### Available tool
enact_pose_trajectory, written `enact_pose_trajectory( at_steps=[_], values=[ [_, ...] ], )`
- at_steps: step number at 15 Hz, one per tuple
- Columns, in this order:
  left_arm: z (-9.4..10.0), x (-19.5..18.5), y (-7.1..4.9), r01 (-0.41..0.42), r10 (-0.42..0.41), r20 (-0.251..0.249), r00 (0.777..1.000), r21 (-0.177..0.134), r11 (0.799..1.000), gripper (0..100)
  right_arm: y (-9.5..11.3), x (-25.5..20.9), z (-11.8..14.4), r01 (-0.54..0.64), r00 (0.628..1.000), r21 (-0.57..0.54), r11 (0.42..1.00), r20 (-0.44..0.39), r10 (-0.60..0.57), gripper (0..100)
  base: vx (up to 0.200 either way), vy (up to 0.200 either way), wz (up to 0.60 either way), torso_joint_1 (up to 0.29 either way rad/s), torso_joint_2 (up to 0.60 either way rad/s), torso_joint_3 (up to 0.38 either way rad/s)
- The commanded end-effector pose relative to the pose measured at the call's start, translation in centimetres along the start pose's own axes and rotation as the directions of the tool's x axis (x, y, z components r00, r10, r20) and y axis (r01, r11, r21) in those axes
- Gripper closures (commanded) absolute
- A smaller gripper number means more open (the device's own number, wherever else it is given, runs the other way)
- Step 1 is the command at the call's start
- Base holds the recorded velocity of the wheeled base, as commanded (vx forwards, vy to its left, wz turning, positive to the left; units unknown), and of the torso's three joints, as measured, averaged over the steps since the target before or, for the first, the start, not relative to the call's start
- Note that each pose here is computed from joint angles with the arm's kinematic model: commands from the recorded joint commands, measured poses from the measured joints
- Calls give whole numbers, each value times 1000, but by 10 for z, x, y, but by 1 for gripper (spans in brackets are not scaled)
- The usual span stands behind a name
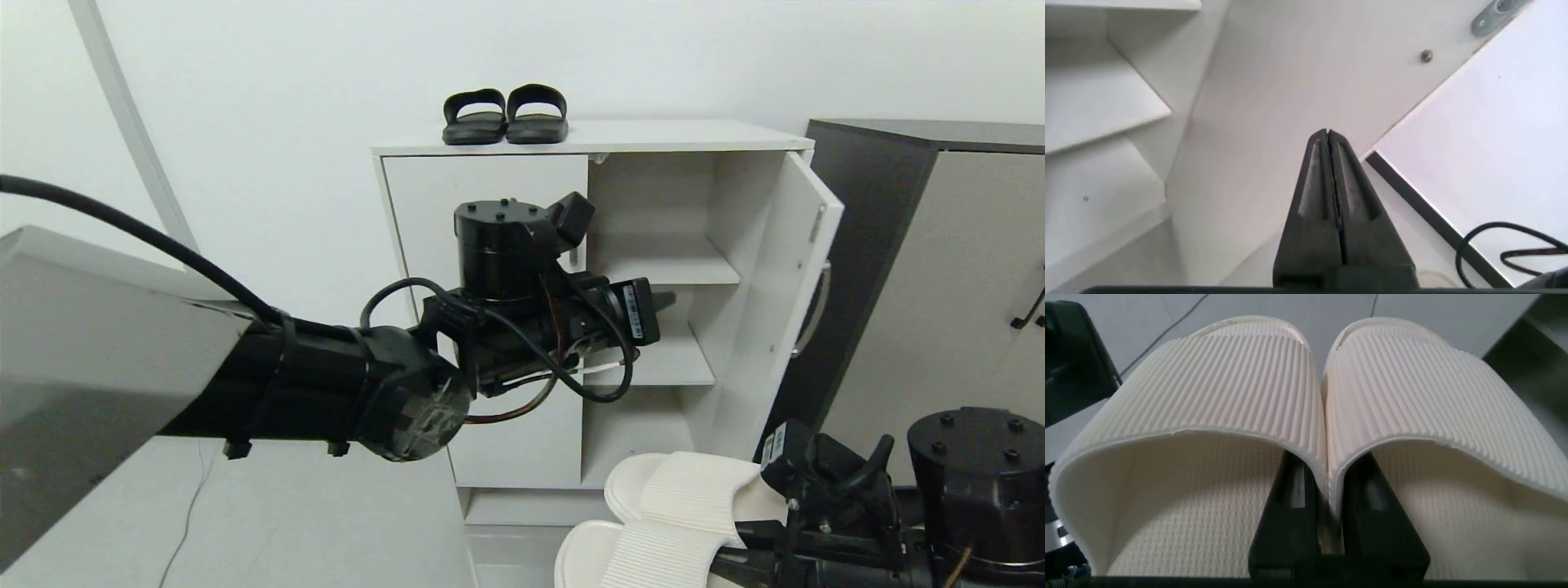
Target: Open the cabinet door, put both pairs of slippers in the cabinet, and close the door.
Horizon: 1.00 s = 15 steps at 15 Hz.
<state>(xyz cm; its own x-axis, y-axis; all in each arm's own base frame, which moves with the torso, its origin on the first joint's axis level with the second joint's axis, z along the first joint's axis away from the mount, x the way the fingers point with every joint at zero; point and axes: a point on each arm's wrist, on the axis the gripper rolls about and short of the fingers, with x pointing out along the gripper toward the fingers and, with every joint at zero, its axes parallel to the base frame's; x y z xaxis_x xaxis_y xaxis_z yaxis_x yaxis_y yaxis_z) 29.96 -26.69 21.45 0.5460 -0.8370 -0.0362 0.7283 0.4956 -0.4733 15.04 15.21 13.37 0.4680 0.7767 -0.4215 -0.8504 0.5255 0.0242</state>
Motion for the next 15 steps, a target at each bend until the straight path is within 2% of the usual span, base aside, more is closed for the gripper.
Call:
enact_pose_trajectory(
  at_steps=[1, 4, 6, 8, 9, 13, 15],
  values=[
    [13, -22, 10, -42, 41, 37, 998, 1, 999, 100, 0, 0, 0, -1, 1000, -2, 1000, 1, 1, 100, 0, 0, 0, 0, 0, 0],
    [22, -81, 16, -107, 107, 90, 990, 0, 994, 100, 0, 0, 0, -1, 1000, -2, 1000, 2, 1, 100, 0, 0, 0, 0, 0, 0],
    [22, -143, 4, -155, 154, 123, 980, 3, 988, 100, 0, 0, 1, 4, 1000, -3, 1000, 5, -4, 100, 0, 0, 0, 0, 0, 0],
    [14, -191, -6, -196, 189, 156, 970, 32, 980, 100, -1, 0, 1, 8, 1000, -2, 1000, 6, -8, 100, 0, 0, 0, 0, 0, 0],
    [4, -227, -18, -217, 203, 182, 962, 60, 974, 100, -2, 0, 2, 11, 1000, -1, 1000, 9, -11, 100, 0, 0, 0, 0, 0, 0],
    [-30, -320, -63, -252, 237, 175, 956, 68, 965, 100, -7, 3, 2, 29, 1000, 10, 1000, 5, -29, 100, 0, 0, 0, 0, 0, 0],
    [-55, -360, -76, -334, 311, 182, 933, 111, 936, 100, -14, 8, 1, 45, 999, 27, 999, -9, -45, 100, 0, 0, 0, 0, 0, 0]
  ],
)
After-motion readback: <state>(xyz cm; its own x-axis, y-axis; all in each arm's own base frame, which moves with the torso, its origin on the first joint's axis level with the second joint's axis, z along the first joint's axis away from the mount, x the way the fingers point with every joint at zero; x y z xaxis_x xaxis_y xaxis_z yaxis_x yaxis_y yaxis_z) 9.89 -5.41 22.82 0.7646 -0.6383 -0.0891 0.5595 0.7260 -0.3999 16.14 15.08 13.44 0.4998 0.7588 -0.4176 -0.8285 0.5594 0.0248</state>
